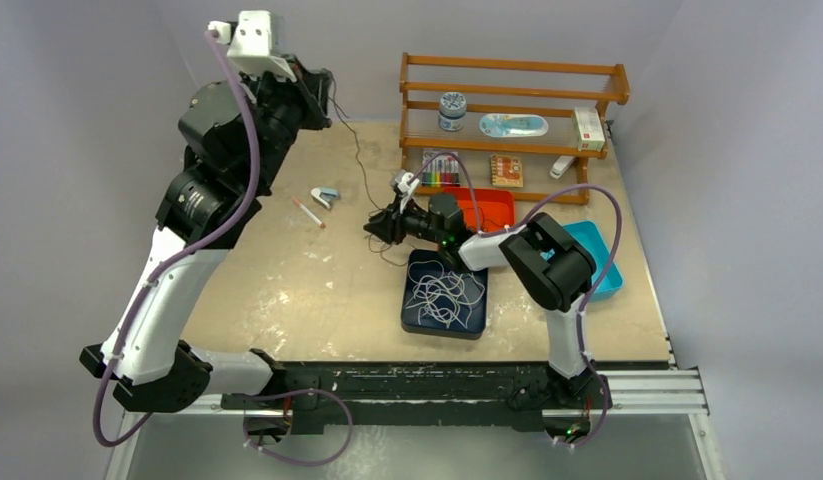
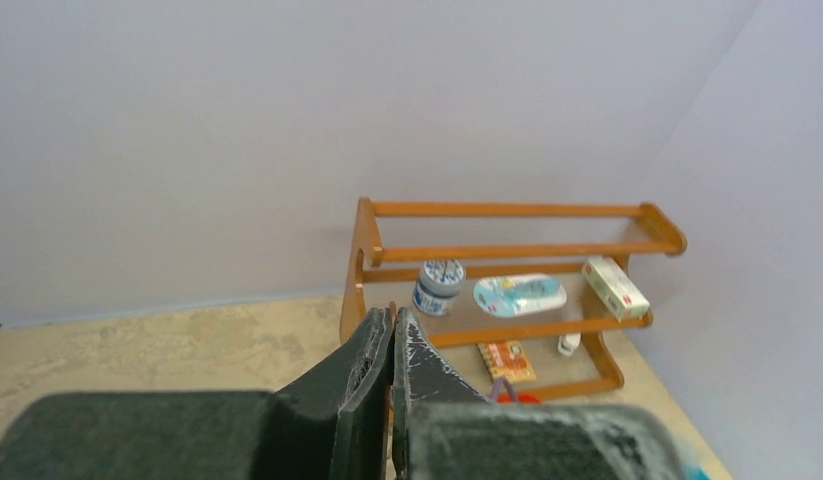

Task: Untangle the cables

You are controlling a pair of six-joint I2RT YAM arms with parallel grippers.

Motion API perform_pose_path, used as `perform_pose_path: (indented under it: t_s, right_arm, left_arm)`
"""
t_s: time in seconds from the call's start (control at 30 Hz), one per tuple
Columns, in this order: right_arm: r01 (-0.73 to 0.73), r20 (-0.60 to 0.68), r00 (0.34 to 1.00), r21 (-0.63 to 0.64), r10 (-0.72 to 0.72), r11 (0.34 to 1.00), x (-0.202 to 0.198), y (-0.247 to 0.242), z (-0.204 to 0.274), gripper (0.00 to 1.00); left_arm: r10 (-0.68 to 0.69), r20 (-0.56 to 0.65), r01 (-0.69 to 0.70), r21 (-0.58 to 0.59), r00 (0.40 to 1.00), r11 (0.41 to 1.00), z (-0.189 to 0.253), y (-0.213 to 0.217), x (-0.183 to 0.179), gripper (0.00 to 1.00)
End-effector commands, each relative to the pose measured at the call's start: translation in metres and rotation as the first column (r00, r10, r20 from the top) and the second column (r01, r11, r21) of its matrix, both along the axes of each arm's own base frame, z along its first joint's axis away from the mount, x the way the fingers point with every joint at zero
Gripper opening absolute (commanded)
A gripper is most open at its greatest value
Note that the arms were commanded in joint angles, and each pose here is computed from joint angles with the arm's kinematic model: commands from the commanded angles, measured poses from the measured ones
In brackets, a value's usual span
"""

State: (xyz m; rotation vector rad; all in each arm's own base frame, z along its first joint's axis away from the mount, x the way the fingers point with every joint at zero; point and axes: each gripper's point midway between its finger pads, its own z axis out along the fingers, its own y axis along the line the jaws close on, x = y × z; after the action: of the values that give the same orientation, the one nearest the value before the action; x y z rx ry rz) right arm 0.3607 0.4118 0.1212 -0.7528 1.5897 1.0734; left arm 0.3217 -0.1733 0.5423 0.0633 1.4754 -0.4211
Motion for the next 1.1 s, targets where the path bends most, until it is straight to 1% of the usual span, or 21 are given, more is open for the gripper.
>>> perform_pose_path:
  t_s: [0.0,0.3,0.6,0.93,1.07]
  right_arm:
    - [-0.029,0.053,0.998,0.057,0.026,0.998,0.002,0.008,0.019,0.32]
    - [-0.043,0.038,0.998,0.049,0.041,0.998,0.001,0.011,0.006,0.32]
    - [-0.046,0.021,0.999,0.021,0.045,0.999,-0.001,0.013,-0.007,0.32]
    - [-0.051,0.02,0.998,-0.015,0.051,0.999,-0.003,0.019,-0.02,0.32]
    - [-0.048,0.018,0.999,-0.028,0.048,0.998,-0.003,0.019,-0.026,0.33]
  left_arm:
    - [0.116,0.132,-0.104,-0.097,0.984,0.99,0.056,0.032,-0.01,0.0]
    - [0.187,0.242,-0.129,-0.24,0.952,0.962,0.1,0.051,-0.022,0.0]
    - [0.226,0.373,-0.09,-0.35,0.9,0.932,0.15,0.064,-0.04,0.0]
    - [0.251,0.497,-0.072,-0.35,0.831,0.934,0.194,0.063,-0.041,0.0]
    - [0.266,0.547,-0.073,-0.349,0.793,0.934,0.21,0.065,-0.045,0.0]
